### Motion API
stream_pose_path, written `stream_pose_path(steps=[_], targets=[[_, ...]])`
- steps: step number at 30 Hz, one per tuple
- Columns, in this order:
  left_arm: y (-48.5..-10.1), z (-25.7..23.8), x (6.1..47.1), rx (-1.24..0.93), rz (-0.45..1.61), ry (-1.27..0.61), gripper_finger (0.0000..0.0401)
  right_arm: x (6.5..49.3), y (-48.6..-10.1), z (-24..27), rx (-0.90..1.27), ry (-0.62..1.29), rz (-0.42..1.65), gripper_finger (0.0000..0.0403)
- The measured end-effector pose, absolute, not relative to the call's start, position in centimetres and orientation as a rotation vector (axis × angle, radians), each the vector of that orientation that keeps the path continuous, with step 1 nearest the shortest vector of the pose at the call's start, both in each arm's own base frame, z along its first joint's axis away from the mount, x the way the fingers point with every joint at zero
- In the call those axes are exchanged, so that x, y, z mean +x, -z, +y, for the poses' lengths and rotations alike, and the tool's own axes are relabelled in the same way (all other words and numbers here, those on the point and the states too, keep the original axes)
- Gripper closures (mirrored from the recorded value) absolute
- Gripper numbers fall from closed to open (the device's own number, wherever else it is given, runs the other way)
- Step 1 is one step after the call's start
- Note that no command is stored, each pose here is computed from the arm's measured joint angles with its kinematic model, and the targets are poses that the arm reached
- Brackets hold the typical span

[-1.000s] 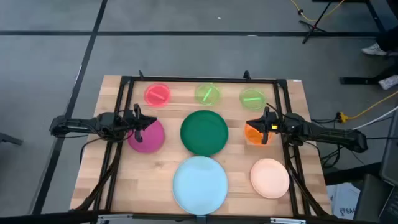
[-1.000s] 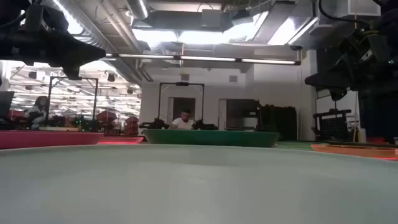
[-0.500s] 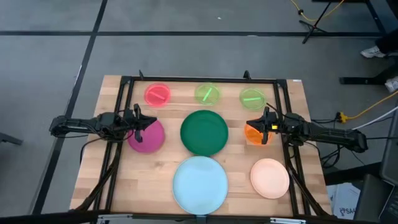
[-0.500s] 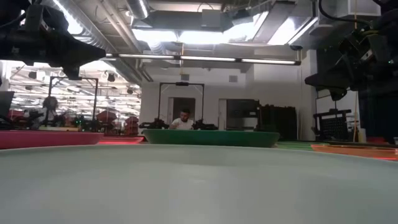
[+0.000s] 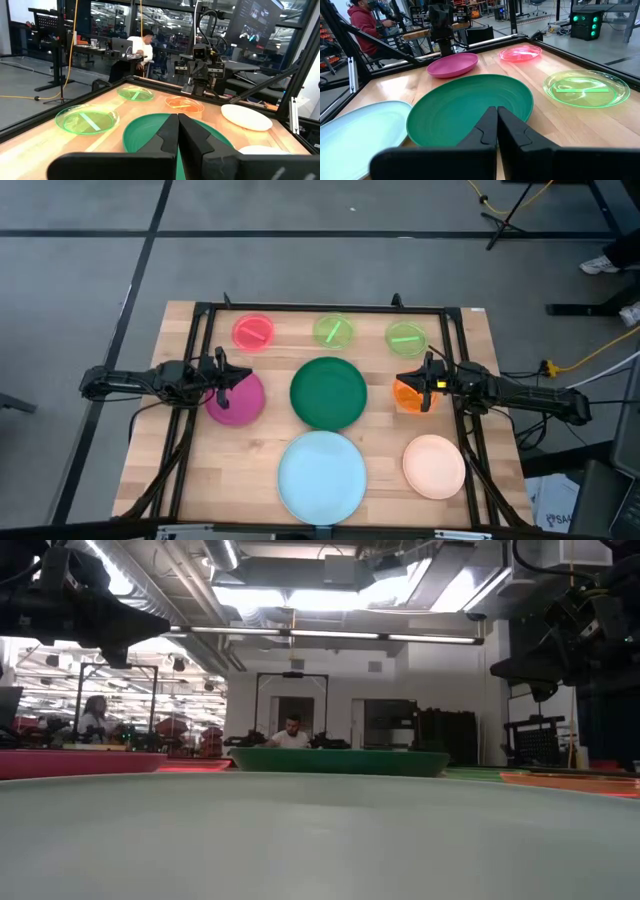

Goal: Stack plastic plates

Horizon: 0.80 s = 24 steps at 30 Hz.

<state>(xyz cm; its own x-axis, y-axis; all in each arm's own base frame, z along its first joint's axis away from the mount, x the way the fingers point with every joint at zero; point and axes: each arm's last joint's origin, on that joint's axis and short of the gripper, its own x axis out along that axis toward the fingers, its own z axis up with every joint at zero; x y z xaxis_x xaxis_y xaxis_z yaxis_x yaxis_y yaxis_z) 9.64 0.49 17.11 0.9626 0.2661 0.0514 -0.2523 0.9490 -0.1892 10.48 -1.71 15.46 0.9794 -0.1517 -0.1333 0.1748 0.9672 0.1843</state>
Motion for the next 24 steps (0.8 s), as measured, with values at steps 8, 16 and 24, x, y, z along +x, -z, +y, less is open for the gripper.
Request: stream_pose_path(steps=[8,16,24], targets=[[-17.1,0.5,9.6,-0.183,-0.077,-0.264,0.0399,10.5,-15.6,-1.9,-0.134,0.198,0.136,0.0402],[-17.2,0.5,9.6,-0.184,-0.083,-0.278,0.0399,10.5,-15.6,-1.8,-0.142,0.189,0.137,0.0402],[-18.2,0.7,9.4,-0.208,-0.197,-0.337,0.0399,10.5,-15.8,-1.8,-0.115,0.193,0.106,0.0402]])
